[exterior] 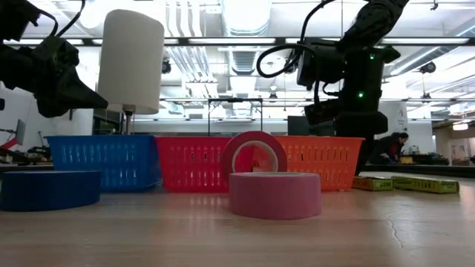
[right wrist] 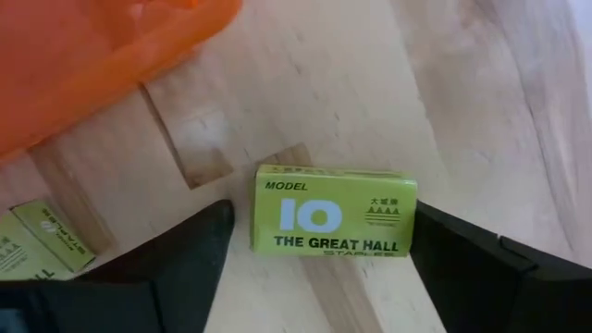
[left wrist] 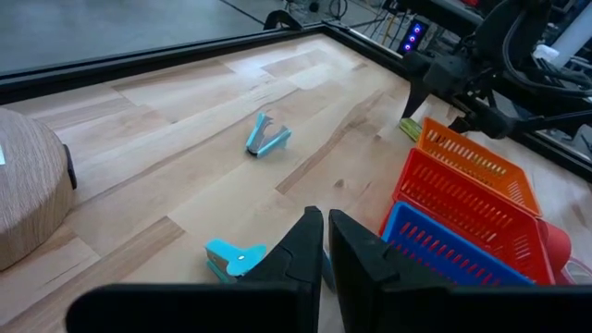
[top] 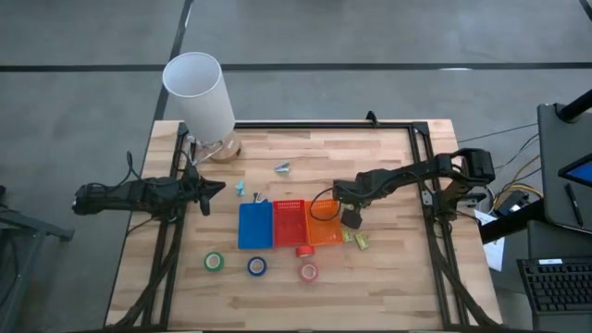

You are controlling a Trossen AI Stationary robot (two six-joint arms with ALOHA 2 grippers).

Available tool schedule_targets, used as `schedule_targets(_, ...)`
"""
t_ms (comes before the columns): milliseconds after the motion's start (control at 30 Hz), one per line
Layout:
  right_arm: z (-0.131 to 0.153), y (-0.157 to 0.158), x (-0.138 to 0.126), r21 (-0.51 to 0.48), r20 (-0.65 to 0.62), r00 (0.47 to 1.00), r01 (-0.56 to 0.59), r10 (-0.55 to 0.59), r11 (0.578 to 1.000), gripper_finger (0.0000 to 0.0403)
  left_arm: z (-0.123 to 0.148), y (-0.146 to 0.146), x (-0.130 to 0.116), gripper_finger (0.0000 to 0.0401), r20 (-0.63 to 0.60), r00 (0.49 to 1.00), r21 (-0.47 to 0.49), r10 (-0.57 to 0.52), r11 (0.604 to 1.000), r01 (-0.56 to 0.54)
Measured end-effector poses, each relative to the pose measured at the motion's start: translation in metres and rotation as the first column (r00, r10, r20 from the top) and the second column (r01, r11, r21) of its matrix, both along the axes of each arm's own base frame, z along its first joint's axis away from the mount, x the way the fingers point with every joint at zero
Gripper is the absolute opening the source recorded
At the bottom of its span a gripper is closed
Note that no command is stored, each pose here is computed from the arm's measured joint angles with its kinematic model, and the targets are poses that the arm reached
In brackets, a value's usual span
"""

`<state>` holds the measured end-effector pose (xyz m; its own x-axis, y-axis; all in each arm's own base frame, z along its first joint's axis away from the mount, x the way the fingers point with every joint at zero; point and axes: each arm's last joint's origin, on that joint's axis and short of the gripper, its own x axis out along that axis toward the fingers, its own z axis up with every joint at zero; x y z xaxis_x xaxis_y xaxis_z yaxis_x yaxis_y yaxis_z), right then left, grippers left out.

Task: Pick and place Stapler, Stapler remover, tape
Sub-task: Put the top green staple box into the red bin

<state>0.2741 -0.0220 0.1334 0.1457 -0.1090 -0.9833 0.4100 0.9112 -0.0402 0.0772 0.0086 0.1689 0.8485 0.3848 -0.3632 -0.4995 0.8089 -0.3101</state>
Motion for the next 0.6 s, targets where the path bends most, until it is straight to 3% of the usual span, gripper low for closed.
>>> schedule_targets(300, 0.004, 0.000, -0.001, -0.006, 0.023, 1.000, 0.007, -0.007, 1.000, 0.0223, 0.000, 0.000, 0.000, 0.0026, -0.004, 1.000, 0.000, 0.000, 1.000, 0.000)
schedule_targets(600, 0.019, 0.000, -0.006, -0.002, 0.063, 0.995, 0.079, -0.079, 0.997, 0.0232, 0.000, 0.000, 0.000, 0.0026, -0.004, 1.000, 0.000, 0.000, 1.000, 0.000)
